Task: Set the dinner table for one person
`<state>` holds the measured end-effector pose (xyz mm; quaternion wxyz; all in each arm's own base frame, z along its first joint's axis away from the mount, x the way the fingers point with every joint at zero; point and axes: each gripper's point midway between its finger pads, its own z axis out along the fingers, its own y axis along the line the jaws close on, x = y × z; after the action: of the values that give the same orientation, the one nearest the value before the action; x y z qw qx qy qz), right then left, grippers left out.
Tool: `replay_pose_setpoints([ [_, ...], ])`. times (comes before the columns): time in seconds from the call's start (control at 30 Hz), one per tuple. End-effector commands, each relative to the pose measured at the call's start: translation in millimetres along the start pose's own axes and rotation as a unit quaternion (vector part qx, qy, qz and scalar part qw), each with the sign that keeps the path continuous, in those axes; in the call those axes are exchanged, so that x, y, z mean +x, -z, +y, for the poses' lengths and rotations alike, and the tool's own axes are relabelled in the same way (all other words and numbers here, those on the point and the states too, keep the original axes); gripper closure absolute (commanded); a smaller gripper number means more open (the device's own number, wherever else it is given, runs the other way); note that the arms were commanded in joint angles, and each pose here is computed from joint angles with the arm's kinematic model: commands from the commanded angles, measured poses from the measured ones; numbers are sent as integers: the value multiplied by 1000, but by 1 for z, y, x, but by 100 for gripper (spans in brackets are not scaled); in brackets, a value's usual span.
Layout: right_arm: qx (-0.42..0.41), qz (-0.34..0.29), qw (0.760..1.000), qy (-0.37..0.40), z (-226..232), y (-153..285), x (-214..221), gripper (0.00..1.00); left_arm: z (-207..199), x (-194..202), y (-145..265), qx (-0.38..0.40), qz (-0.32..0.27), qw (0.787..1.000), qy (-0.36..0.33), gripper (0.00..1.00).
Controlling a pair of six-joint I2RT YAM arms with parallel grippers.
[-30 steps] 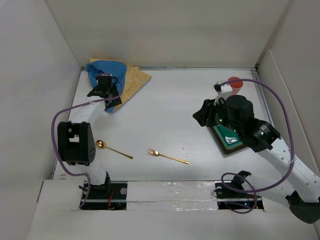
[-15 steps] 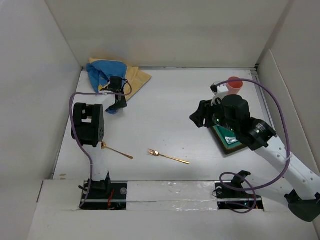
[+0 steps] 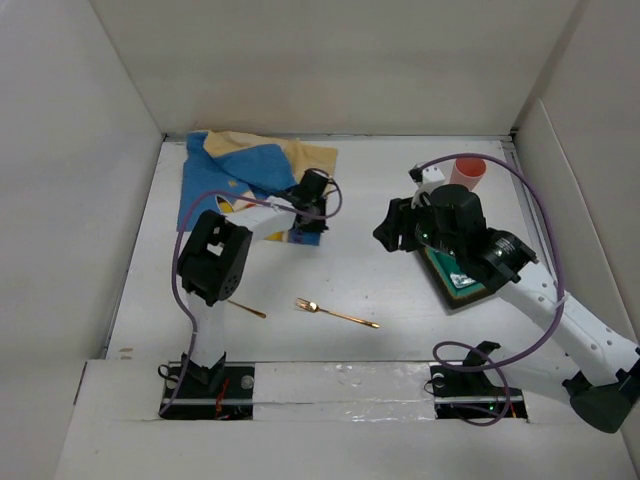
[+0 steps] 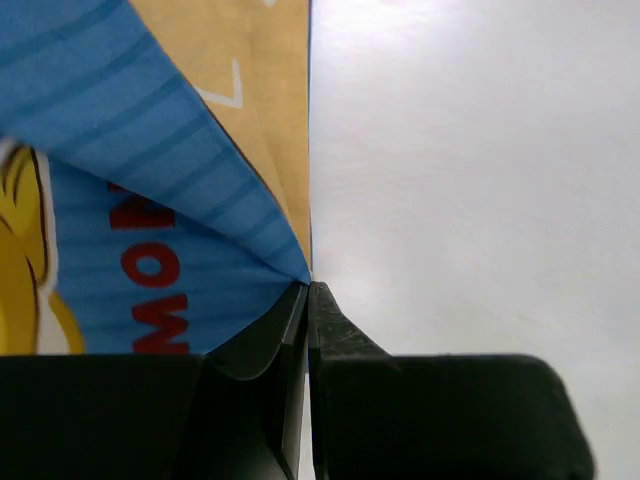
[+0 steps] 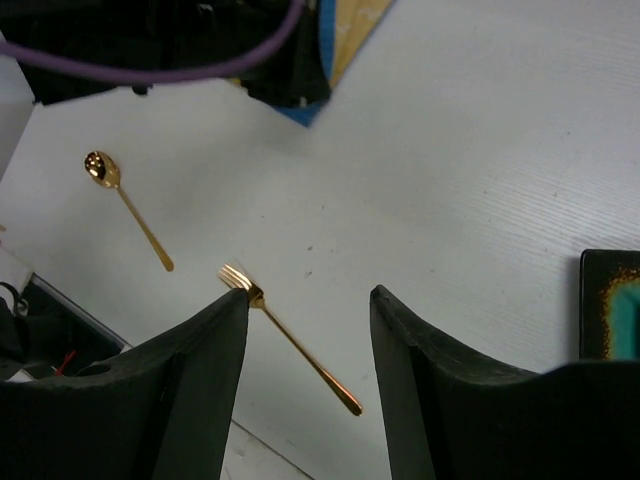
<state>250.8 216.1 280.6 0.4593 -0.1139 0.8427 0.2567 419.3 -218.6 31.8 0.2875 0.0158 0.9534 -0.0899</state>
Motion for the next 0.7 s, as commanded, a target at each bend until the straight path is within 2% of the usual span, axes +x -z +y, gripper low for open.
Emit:
replay_pose_setpoints([
  [0.0, 6, -40, 999, -4, -1, -3, -24, 42, -70, 0, 27, 76, -1, 997, 14, 100],
  [0.03, 14, -37, 999, -7, -5, -6, -23, 40, -85, -2, 36, 89, -6, 996, 11, 98],
  [0.07, 18, -33, 999, -6, -7, -8, -20, 40, -88, -8, 41, 92, -15, 995, 16, 80],
  [0.13, 34, -30, 999, -15, -14, -11, -17, 38, -97, -23, 61, 102, -38, 994, 24, 63],
  [0.17, 46, -28, 998, -21, -21, -14, -14, 38, -99, -29, 70, 107, -45, 993, 25, 51],
  [0.2, 53, -28, 998, -26, -26, -15, -13, 38, -92, -39, 78, 88, -67, 993, 28, 49],
  [0.23, 53, -30, 998, -32, -26, -16, -12, 52, -87, -52, 94, 87, -86, 992, 36, 46],
  [0.3, 60, -24, 997, -40, -35, -21, -5, 74, -77, -62, 110, 77, -109, 990, 47, 46],
  [0.33, 55, -24, 997, -42, -34, -24, -2, 99, -66, -67, 124, 76, -126, 987, 63, 46],
  [0.43, 47, 3, 998, -48, -37, -40, 18, 100, -21, -65, 142, 40, -156, 980, 117, 49],
  [0.5, 38, 22, 997, -56, -36, -50, 31, 100, 26, -65, 144, -2, -171, 972, 164, 51],
  [0.53, 46, 40, 996, -66, -41, -62, 44, 98, 50, -50, 144, -16, -167, 968, 186, 52],
  [0.6, 40, 71, 994, -73, -40, -73, 61, 88, 82, -40, 143, -21, -158, 959, 234, 54],
  [0.63, 44, 87, 992, -81, -44, -85, 74, 83, 124, -31, 143, -47, -161, 946, 277, 54],
  [0.67, 44, 95, 991, -84, -45, -92, 80, 78, 141, -24, 142, -51, -158, 939, 301, 55],
])
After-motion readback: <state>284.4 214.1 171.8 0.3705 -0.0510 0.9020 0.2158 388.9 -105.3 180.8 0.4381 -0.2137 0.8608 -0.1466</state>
